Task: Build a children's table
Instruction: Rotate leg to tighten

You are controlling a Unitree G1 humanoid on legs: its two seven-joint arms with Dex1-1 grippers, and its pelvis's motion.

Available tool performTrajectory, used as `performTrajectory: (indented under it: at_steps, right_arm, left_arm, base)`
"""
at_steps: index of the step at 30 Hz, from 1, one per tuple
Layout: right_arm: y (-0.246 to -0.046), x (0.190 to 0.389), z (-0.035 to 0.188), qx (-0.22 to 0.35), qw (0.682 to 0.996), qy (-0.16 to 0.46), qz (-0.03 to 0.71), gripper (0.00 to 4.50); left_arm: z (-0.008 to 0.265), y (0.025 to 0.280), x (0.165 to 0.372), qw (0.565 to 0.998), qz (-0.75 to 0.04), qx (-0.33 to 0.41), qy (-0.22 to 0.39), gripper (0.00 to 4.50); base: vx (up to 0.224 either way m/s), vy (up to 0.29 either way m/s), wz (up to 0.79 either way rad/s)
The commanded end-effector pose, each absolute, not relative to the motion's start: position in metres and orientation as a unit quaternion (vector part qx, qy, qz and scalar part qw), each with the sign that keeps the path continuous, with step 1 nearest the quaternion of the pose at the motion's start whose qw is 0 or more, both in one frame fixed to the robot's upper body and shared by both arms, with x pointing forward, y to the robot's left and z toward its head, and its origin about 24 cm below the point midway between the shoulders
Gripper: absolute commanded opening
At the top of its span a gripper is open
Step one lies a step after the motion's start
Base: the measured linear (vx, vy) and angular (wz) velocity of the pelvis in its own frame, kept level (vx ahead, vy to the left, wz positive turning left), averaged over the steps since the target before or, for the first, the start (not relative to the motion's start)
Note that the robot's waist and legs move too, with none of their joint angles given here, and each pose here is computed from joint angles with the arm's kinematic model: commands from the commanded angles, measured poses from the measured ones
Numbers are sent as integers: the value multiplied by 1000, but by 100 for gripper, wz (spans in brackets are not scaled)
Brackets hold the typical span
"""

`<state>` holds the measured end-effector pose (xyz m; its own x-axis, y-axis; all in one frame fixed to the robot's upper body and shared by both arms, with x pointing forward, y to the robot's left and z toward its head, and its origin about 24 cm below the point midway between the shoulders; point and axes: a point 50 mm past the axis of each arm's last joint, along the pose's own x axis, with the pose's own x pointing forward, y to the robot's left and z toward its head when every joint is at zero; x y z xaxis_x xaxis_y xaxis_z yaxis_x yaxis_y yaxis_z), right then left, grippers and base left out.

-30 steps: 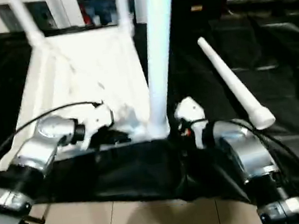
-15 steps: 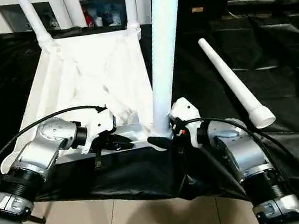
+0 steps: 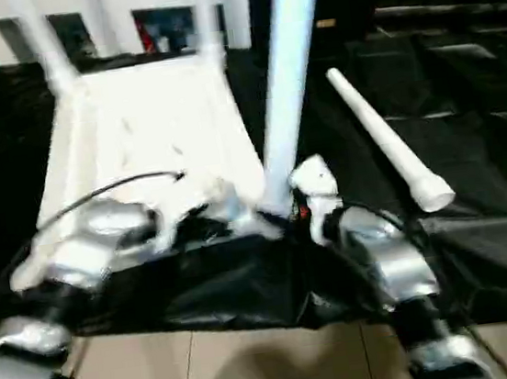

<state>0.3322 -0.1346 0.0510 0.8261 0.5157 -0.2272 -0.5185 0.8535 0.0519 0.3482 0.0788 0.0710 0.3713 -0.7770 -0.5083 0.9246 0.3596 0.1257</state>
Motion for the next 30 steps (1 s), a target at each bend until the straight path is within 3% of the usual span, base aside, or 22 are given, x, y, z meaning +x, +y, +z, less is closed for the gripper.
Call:
performTrajectory:
  at_steps: [1, 5, 8, 9, 13, 16, 21, 30]
  right_arm:
    - [-115, 329, 20, 21, 955, 188, 229, 276]
    - [-91, 334, 19, -10, 949, 190, 252, 276]
    - [-87, 337, 26, 6, 950, 170, 261, 276]
    - [-86, 337, 27, 9, 951, 167, 261, 332]
    - [-90, 343, 34, 2, 952, 147, 269, 368]
    - [-99, 346, 43, 0, 951, 126, 283, 381]
    - [-125, 339, 57, -58, 923, 107, 365, 381]
    - [-150, 314, 62, -125, 847, 131, 500, 381]
  left_arm:
    - [71, 66, 357, 844, -467, 187, 186, 0]
    - [70, 45, 355, 843, -471, 187, 180, 0]
    - [71, 43, 355, 841, -476, 187, 176, 0]
    - [71, 43, 355, 841, -475, 188, 175, 0]
    - [71, 48, 355, 835, -487, 190, 170, 0]
    - [72, 55, 355, 831, -497, 194, 157, 0]
    - [75, 76, 345, 787, -566, 202, 140, 0]
    - [78, 105, 330, 726, -641, 204, 146, 0]
  base:
    - [0, 0, 0]
    - [0, 0, 0]
    - [0, 0, 0]
    - [0, 0, 0]
    - [0, 0, 0]
    - [0, 0, 0]
    - [0, 0, 0]
    - [0, 0, 0]
